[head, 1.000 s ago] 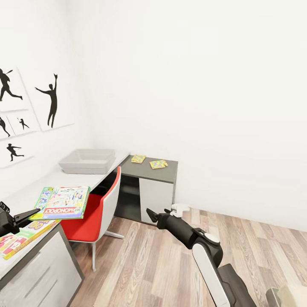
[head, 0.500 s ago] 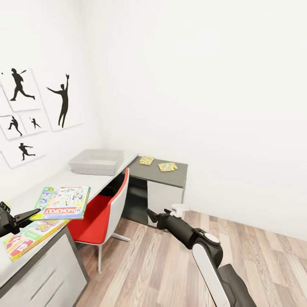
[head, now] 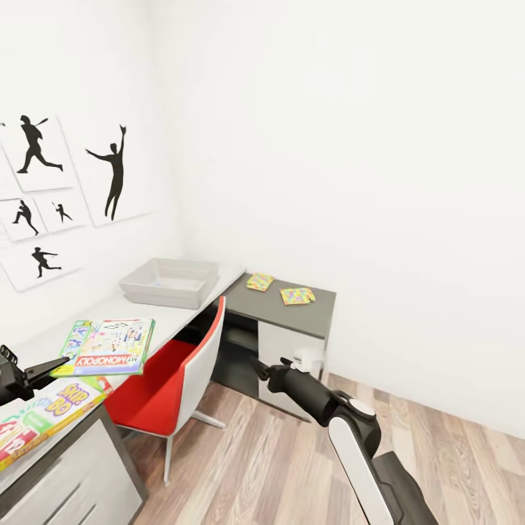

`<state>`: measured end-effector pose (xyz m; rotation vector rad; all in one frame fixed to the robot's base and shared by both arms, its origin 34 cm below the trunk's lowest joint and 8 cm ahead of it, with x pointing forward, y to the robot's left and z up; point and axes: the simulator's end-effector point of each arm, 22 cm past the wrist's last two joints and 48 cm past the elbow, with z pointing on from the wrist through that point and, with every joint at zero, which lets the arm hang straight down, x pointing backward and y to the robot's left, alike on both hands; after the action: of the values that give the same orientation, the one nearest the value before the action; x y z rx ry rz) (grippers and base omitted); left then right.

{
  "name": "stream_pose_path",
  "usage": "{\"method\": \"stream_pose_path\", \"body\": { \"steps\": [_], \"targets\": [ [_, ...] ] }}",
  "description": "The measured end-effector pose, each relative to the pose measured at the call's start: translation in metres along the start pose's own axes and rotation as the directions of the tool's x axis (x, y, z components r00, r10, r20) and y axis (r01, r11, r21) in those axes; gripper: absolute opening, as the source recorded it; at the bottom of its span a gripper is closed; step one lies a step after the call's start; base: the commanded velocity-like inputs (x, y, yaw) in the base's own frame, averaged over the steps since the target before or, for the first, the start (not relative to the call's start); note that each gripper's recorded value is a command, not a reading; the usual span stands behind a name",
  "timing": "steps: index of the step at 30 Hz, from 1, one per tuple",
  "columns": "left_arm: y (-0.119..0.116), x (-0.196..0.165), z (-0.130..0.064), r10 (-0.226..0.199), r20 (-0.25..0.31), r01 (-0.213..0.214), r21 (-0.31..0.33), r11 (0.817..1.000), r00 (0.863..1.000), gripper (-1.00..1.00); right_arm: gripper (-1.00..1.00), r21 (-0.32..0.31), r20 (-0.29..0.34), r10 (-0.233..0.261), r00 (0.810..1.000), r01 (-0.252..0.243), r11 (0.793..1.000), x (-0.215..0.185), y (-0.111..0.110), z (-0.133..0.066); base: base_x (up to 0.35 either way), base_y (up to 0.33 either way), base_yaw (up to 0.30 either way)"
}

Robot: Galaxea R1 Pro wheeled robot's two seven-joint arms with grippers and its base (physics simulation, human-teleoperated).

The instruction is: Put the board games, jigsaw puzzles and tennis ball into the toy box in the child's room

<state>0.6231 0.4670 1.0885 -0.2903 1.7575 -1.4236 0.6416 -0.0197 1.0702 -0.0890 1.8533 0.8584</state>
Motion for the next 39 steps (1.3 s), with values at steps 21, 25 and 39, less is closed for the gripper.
{"method": "stream_pose_path", "body": {
  "steps": [21, 25, 39],
  "targets": [
    [0.001, 0.001, 0.001, 0.0, -0.001, 0.0, 0.001, 1.0, 1.0, -1.0, 1.0, -0.001, -0.003, 0.002, 1.0, -0.002, 1.0, 0.001, 0.0, 0.0, 0.226, -0.202, 0.078],
    [-0.001, -0.001, 0.0, 0.001, 0.001, -0.001, 0.002, 1.0, 1.0, -1.0, 1.0, 0.0, -0.002, 0.002, 1.0, -0.002, 1.0, 0.001, 0.0, -0.001, 0.02, -0.02, 0.0],
    [-0.015, -0.005, -0.004, -0.001, 0.001, 0.001, 0.0, 1.0, 1.0, -1.0, 1.0, 0.001, -0.001, 0.002, 1.0, -0.002, 1.0, -0.009, 0.009, -0.007, 0.002, -0.002, 0.161]
  ]
}}
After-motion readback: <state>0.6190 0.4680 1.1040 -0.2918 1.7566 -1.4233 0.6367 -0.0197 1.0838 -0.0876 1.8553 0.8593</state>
